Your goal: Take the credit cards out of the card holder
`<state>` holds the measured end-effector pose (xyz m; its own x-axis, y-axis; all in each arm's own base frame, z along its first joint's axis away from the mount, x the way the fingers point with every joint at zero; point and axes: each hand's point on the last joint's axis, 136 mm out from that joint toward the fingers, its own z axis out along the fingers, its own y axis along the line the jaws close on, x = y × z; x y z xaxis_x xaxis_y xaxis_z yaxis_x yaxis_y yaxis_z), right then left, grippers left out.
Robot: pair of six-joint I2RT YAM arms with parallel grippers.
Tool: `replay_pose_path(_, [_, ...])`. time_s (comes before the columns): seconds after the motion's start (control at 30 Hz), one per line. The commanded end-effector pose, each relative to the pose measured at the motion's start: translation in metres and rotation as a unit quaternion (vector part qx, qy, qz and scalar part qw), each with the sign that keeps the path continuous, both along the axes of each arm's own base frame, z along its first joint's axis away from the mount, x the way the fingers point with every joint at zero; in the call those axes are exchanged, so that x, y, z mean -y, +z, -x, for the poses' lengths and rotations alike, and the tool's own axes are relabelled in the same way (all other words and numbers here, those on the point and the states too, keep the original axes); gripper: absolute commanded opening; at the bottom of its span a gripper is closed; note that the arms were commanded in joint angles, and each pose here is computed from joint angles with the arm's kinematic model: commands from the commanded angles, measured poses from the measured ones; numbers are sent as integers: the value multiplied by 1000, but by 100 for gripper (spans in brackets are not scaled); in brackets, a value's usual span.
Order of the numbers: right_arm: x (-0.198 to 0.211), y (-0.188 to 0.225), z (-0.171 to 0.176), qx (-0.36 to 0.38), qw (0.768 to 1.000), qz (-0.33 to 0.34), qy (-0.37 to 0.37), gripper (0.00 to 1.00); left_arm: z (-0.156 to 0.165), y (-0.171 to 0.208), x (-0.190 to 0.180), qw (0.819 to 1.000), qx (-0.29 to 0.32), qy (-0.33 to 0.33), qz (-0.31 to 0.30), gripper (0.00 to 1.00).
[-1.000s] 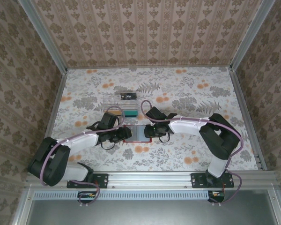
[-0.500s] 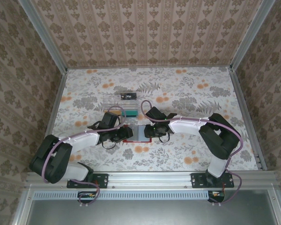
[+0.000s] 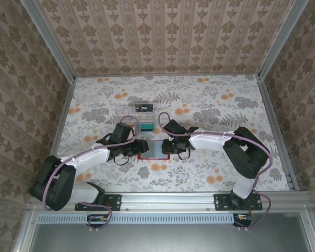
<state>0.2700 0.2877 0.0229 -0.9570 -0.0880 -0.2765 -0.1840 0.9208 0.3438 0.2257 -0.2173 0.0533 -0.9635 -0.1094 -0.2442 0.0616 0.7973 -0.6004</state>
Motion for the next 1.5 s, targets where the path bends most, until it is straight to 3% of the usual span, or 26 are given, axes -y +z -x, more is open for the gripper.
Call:
replay_pose_path(0.0, [9,-18,9,-26,999,19,-5,31,-1,-4,2,1000,-2,-10,-7,47])
replay_pose_path(0.7, [9,-18,9,-28,999,16,-8,31,3,-17,11,999,-25,-19,19,48])
replay_pose_path(1.03, [9,-19,10,-29,999,15,-9,31,2,-5,29,996,-23,-34,76,50])
replay_pose_path(1.47, [9,-19,11,-29,999,16,-9,31,-4,-6,-15,1000,-1,23,2,50])
